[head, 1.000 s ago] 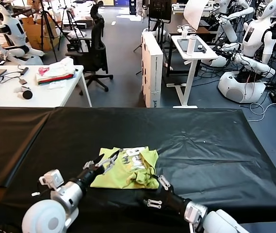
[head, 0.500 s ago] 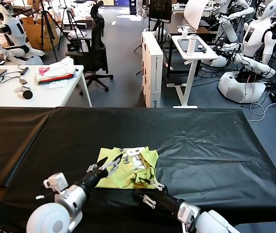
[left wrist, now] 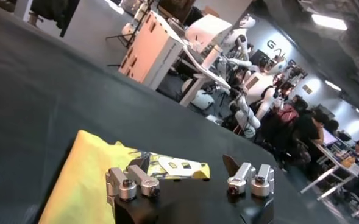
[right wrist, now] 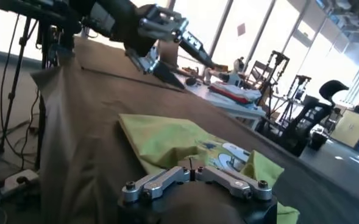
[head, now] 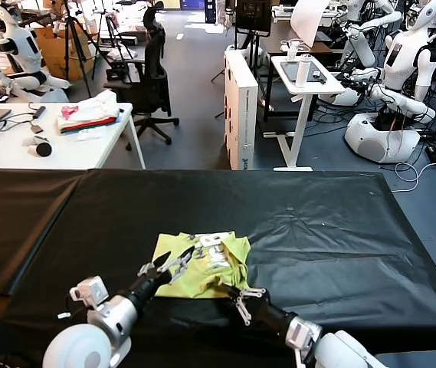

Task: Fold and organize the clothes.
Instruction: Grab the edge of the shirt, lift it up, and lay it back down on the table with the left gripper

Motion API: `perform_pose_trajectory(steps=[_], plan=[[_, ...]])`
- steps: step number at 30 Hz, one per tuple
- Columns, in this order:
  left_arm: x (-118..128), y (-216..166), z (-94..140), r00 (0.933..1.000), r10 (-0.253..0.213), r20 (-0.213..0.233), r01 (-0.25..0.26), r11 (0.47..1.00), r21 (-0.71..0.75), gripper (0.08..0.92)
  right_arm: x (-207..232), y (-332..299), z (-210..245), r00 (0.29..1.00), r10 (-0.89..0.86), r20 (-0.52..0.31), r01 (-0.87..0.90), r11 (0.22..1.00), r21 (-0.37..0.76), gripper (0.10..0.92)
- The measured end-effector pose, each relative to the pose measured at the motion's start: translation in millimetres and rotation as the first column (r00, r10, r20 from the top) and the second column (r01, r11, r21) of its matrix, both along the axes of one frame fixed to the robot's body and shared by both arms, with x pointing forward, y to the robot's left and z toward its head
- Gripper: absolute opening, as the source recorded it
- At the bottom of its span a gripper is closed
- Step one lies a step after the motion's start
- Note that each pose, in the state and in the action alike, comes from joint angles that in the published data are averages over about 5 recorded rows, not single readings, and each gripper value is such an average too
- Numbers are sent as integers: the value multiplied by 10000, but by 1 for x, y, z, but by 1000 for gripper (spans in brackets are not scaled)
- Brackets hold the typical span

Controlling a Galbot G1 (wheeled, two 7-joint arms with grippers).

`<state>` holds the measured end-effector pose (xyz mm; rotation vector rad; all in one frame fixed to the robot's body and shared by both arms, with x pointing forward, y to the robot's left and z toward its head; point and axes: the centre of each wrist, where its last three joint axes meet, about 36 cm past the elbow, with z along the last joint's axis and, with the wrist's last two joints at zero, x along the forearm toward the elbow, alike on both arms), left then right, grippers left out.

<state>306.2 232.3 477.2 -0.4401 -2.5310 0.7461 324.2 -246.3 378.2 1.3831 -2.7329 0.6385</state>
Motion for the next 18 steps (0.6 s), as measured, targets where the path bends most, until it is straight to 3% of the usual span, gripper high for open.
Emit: perform_pose_trajectory(steps=[6,8,12,18], plan=[[0,-2,-2,10000,-19,-42,18,10000,-53,907,2,-18,3,9999,-98,60,99,9994,-327,143],[0,-1,-2,10000,-23,-51,22,10000,-58,907,3,-23,3,9999,-24,108,28,9994,-345,182],[-2,0,-3,10000,-40,-79,39,10000,-37,907,2,-32,6,9991,386,167,-384,9991,-154,389],[-2,0,-4,10000,-76,-63,76,10000,-18,907,1,-40,11,9961,791,401,-803,9963,301,762]])
